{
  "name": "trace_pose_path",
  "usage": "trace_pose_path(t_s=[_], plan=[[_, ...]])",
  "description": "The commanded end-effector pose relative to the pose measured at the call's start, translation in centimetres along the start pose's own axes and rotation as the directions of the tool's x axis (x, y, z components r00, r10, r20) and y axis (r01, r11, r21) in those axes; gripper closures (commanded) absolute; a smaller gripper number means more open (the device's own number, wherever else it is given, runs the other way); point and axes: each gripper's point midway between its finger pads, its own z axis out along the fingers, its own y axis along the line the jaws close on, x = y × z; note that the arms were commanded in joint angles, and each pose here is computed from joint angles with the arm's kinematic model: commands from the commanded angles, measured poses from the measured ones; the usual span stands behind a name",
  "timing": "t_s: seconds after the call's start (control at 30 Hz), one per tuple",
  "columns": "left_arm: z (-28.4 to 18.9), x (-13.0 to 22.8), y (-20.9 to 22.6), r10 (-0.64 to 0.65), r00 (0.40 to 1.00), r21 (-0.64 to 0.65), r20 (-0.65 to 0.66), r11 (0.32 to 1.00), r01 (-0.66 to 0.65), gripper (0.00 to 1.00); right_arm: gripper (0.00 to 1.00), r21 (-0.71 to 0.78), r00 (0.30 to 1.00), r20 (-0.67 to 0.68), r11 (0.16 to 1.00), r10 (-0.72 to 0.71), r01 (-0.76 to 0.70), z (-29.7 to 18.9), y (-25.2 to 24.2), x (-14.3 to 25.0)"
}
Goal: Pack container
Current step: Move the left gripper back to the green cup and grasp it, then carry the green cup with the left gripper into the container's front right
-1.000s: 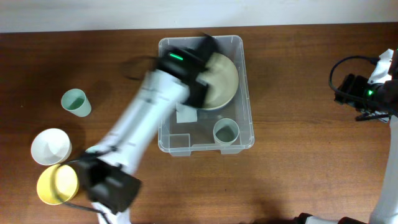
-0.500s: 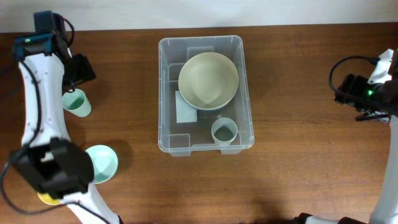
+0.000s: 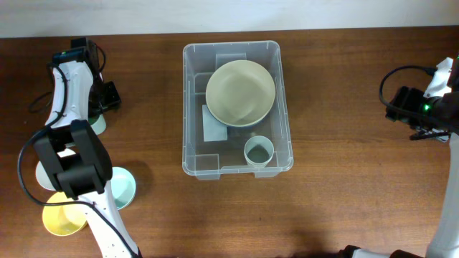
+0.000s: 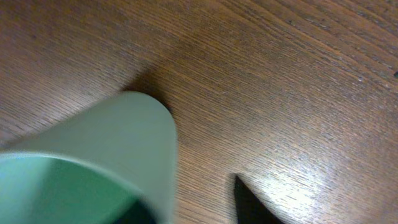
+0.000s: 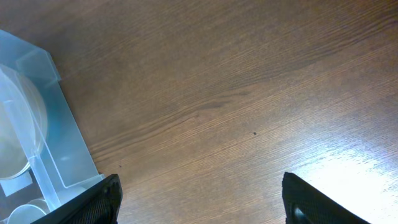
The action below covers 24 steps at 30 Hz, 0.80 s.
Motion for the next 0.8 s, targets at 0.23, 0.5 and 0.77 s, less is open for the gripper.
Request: trace_pose_path(t_s=[0.23, 0.5, 0.77], plan=[[-0.8, 0.3, 0.3, 0.012, 1.000, -0.012, -0.005, 1.000, -0.012, 0.99, 0.22, 0.005, 1.000, -0.006, 1.000, -0.002, 0.002, 0.2, -0.2, 0.1], [-12.8, 2.4, -5.6, 0.121, 0.971, 0.096, 0.206, 0.985, -0.143, 0.99, 0.22, 0.006, 1.000, -0.009, 1.000, -0.002, 0.002, 0.2, -0.2, 0.1], [-26.2, 12.2, -16.5, 0.351, 0.801, 0.197, 0.484, 0.848, -0.491, 1.00, 0.22, 0.009, 1.000, -0.009, 1.000, -0.002, 0.002, 0.2, -0.3, 0.2]])
